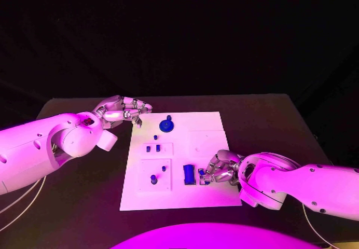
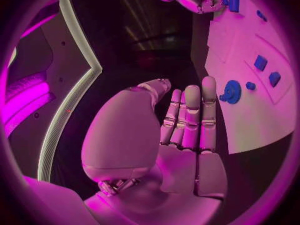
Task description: Assemble the parts on the task board
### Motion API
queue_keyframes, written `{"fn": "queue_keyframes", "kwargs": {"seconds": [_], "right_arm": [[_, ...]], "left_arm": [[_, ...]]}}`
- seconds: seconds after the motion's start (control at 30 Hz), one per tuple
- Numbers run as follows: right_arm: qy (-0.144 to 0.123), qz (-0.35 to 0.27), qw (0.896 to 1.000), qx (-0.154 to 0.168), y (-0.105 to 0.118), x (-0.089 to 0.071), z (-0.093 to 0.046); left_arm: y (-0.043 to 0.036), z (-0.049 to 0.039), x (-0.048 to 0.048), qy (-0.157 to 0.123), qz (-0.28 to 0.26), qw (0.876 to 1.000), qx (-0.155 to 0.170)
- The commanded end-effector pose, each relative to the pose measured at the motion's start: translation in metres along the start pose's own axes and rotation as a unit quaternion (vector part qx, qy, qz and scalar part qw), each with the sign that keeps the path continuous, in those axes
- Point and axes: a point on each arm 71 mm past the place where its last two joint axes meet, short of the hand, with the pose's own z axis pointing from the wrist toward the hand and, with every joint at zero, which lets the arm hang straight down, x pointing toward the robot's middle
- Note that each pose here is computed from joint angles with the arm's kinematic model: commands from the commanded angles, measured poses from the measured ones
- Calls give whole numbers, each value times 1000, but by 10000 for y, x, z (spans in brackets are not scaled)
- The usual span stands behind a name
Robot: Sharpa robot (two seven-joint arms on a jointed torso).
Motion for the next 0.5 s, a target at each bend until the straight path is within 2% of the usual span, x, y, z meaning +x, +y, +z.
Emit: {"fn": "queue_keyframes", "kwargs": {"seconds": [0.03,0.5], "right_arm": [[11,-7,1000,-1,6,24,2],[2,-10,1000,-6,27,7,34]], "left_arm": [[-9,5,27,12,-2,1000,2],[-9,2,21,10,-1,1000,2]]}}
